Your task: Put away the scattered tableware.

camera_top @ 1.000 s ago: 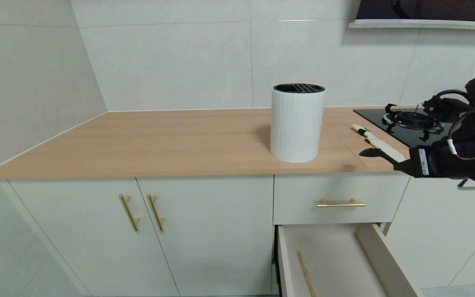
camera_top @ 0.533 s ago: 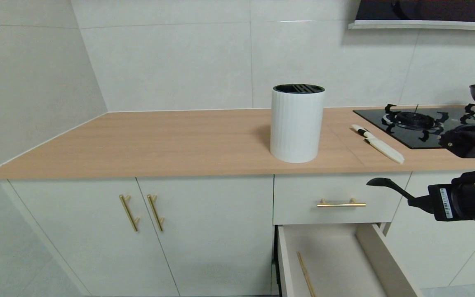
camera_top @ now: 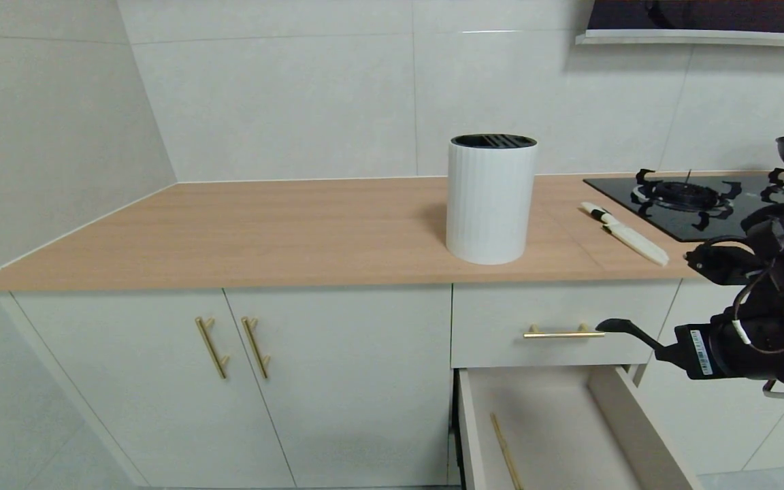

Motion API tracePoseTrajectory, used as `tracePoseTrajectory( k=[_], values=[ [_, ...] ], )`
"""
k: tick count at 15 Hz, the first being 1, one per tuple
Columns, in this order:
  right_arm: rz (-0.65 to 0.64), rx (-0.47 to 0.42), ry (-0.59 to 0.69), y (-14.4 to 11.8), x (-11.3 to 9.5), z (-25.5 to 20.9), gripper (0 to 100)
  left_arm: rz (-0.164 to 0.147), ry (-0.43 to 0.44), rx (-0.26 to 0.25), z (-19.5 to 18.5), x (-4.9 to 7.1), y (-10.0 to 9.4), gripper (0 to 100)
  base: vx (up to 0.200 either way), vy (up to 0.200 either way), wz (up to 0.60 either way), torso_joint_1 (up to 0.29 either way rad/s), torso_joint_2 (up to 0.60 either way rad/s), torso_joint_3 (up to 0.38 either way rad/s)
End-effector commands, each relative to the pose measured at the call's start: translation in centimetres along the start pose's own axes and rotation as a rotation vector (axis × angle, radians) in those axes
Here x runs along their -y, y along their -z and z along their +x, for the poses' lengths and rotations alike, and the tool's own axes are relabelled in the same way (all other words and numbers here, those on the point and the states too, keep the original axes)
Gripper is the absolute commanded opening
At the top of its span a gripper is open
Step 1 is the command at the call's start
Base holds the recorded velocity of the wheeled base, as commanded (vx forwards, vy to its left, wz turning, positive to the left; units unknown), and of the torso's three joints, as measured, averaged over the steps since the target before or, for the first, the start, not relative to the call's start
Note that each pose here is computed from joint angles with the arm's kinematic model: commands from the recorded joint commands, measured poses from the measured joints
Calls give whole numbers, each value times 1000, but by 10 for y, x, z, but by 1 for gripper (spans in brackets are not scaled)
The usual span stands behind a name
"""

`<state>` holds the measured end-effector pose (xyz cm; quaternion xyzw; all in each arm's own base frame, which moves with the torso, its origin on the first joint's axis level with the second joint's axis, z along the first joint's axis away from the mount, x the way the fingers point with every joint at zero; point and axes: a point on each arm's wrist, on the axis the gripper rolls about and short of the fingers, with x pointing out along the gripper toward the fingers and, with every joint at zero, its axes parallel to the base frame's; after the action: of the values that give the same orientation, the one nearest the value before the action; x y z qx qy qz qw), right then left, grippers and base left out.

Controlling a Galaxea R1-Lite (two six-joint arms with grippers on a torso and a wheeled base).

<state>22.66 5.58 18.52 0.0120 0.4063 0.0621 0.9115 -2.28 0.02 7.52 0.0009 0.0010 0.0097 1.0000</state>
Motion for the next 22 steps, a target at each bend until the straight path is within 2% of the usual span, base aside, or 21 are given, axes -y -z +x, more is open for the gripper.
tracePoseTrajectory(
  k=[1,12,19,22],
  values=[
    [-3,-27,6,1,0,8,0,0,-1,-1,0,0,0,100,0,0,0,-144,369,227],
    [-12,-97,11,7,-2,26,0,0,-1,-1,0,0,0,100,0,0,0,-135,444,304],
    [-15,-111,11,7,-3,31,0,0,-1,-1,0,0,0,100,0,0,0,-12,60,46],
    [-23,-136,10,14,-5,61,0,0,-1,-1,0,0,0,100,0,0,0,0,0,0]
  ],
)
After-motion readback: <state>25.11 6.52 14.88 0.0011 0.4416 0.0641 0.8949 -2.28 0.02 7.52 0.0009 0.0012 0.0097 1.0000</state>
